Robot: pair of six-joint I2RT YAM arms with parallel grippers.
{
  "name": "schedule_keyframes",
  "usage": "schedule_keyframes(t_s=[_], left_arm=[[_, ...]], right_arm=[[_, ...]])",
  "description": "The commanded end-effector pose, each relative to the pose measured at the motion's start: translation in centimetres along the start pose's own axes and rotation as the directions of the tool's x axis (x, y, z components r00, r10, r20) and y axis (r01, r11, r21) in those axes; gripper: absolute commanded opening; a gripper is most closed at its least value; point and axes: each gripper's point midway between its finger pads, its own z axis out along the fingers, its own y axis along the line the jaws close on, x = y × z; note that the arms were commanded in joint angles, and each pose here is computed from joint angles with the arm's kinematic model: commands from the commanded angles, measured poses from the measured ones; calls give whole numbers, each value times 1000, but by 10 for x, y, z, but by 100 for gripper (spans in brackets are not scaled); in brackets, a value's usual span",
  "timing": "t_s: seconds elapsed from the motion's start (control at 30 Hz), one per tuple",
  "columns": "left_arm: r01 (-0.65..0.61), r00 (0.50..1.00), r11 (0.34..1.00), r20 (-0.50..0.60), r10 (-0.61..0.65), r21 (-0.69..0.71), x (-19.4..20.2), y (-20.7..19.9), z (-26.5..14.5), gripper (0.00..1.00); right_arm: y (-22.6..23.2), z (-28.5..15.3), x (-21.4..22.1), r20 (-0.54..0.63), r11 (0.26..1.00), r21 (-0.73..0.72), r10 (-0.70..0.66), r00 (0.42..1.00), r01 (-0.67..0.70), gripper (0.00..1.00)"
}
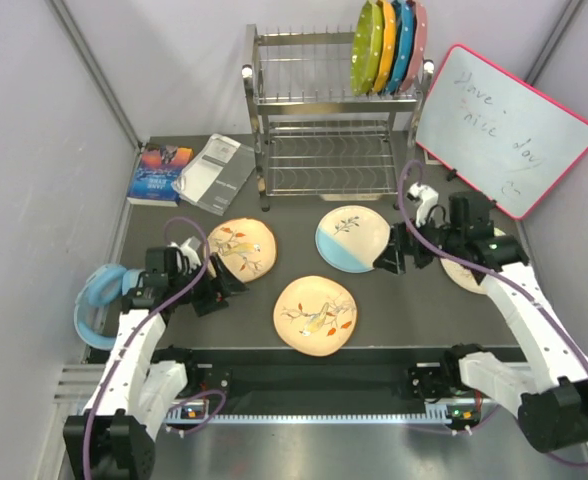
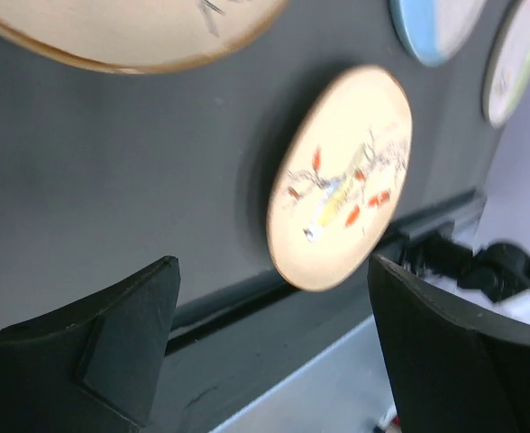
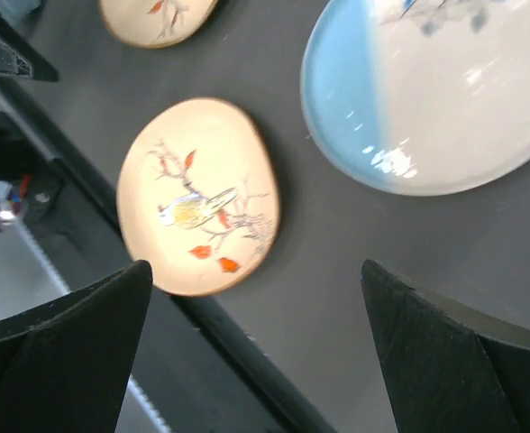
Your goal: Load the plates into the dish rack
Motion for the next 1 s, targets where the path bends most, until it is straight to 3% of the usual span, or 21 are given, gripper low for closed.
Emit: schedule_keyframes(t_s=[0.0,0.13,0.27,0.77,0.97], left_arm=[[-99,992,989,-71,107,108,11,-33,3,88],[-129,980,989,-145,139,73,26,-32,21,83],[-106,971,994,-214,102,-4,47,-16,43,81],[-85,975,996,-209,77,-31,55,-11,88,75],[-99,976,994,-200,90,-39,51,-12,97,70]], right_arm=[[24,28,28,-48,958,-201,200,979,-206,100],[24,42,78,-148,929,-204,284,948,-310,100],[23,47,81,-149,933,-173,291,945,-315,100],[-8,86,101,-127,862,-51,495,860,-504,100],[0,105,112,-192,838,-43,527,828,-543,100]])
